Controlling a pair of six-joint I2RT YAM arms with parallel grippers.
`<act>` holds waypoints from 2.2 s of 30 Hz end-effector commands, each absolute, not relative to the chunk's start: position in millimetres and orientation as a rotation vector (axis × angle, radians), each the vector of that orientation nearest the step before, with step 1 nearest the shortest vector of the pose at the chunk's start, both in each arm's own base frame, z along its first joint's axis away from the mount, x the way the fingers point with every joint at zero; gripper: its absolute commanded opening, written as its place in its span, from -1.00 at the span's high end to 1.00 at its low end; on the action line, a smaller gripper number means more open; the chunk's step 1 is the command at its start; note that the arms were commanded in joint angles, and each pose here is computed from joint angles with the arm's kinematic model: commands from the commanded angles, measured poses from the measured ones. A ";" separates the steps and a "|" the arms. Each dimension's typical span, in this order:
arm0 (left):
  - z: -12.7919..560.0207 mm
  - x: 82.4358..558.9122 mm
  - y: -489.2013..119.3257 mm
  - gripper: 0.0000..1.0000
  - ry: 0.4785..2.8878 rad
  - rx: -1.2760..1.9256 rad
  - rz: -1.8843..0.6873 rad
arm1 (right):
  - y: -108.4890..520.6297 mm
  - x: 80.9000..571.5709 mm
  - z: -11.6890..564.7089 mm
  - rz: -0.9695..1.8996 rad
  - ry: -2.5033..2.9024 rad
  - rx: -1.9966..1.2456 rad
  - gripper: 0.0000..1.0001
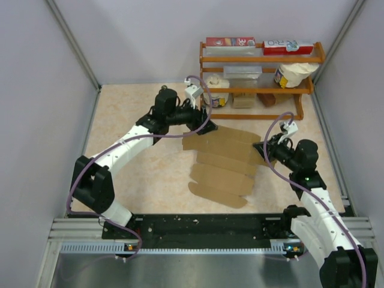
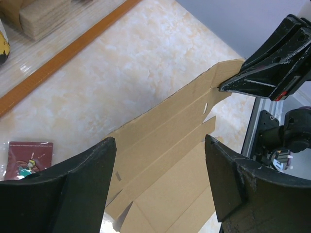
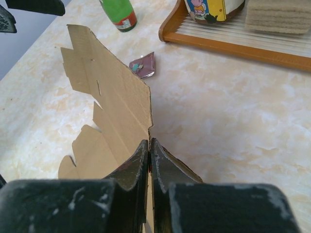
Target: Fold the paper box
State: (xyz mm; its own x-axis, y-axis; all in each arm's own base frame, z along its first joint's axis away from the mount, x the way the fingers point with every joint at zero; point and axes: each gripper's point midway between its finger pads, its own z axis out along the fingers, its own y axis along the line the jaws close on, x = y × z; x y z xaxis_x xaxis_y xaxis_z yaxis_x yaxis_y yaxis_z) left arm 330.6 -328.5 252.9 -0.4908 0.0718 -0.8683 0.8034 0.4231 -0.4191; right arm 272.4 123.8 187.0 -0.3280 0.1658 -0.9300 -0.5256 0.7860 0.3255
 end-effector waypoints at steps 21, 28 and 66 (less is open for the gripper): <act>284.8 359.8 -329.1 -0.51 1.566 1.176 -1.078 | 141.6 263.7 209.9 0.811 1.684 -0.389 1.00; 275.4 358.6 -329.2 -0.50 1.603 1.188 -0.969 | 142.2 267.2 219.8 0.813 1.680 -0.384 1.00; 277.5 370.7 -336.3 -0.51 1.486 1.314 -0.907 | 152.3 267.8 209.4 0.840 1.748 -0.399 1.00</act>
State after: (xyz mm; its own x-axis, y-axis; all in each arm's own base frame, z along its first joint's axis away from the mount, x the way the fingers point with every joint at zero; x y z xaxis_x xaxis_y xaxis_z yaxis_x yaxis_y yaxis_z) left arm 368.1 -329.9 264.2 -0.0944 0.3084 -0.9466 0.9744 0.2234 -0.0244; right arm 264.3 145.2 178.0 -0.4156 0.1465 -0.8977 -0.5803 0.7173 0.3857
